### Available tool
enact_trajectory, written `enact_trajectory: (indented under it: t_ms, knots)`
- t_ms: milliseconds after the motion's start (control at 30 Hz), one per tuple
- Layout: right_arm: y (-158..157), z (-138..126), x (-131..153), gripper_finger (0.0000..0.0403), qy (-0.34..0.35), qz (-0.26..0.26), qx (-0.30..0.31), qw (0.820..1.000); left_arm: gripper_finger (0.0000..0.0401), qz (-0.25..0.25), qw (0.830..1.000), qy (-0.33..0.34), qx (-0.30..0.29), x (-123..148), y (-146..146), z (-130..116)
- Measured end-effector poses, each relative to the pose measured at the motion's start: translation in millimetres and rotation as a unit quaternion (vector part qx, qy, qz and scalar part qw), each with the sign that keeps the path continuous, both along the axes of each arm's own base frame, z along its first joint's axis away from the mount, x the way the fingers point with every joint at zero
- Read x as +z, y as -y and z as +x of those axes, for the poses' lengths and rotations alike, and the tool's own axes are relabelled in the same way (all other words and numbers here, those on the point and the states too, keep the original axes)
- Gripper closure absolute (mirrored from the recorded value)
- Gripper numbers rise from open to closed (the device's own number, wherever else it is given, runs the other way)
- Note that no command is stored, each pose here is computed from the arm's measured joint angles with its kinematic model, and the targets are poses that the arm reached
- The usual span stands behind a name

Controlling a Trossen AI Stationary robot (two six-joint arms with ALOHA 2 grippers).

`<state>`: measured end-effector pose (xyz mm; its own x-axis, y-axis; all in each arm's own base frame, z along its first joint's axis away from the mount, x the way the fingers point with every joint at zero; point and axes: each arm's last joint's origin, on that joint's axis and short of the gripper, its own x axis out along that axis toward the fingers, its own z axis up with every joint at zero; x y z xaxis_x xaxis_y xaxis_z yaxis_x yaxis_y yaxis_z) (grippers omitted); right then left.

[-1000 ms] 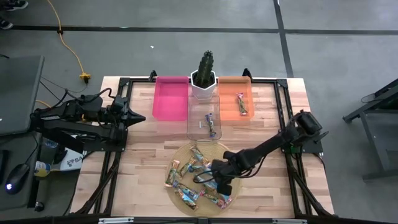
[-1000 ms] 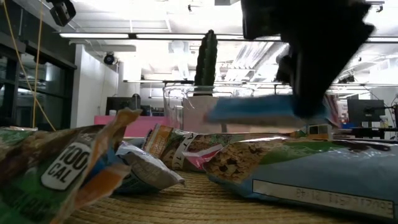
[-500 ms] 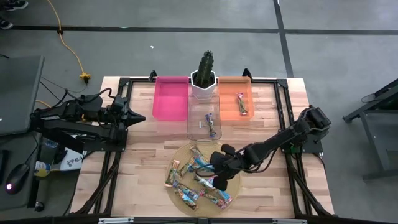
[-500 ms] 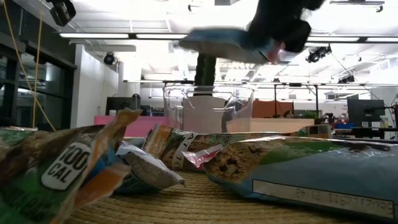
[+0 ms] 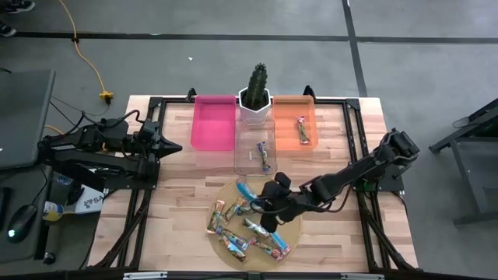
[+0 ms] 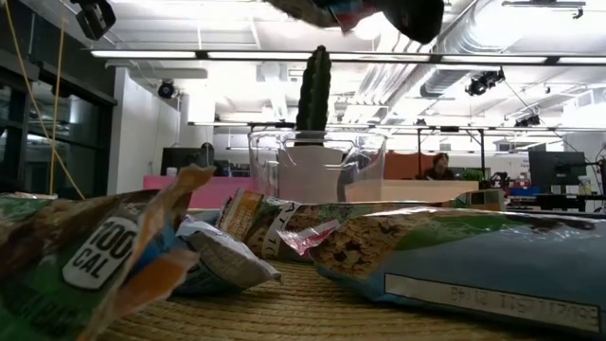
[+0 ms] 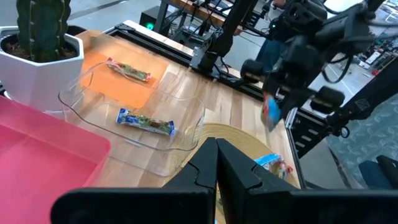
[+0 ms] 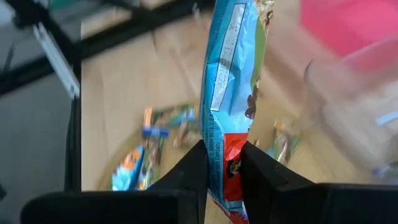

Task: Pick and place Granola Bars by type
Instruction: Put the red granola bar into the orange bin

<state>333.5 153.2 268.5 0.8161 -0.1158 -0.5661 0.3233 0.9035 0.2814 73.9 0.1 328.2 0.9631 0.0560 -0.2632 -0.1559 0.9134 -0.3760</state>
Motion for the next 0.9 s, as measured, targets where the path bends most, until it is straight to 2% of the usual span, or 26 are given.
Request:
enact_trajectory:
  t_ms: [233, 500, 733, 900]
  knots:
    - [10.2, -8.3, 27.3, 0.0356, 0.076, -0.031, -0.083, 0.993, 0.0400, 0.000, 1.000, 0.000, 0.001, 0.0, 0.0, 0.0]
    - [33.2, -27.7, 54.7, 0.0358, 0.123, -0.092, -0.212, 0.965, 0.0400, 0.001, 1.000, 0.000, 0.002, 0.0, -0.1, -0.1]
    - [81.0, -44.3, 61.7, 0.0359, 0.091, -0.097, -0.314, 0.940, 0.0400, 0.001, 1.000, 0.000, 0.002, 0.0, -0.1, 0.0]
    - [124.7, -54.1, 57.1, 0.0359, 0.017, -0.080, -0.360, 0.929, 0.0400, 0.001, 1.000, 0.000, 0.002, 0.0, -0.1, -0.1]
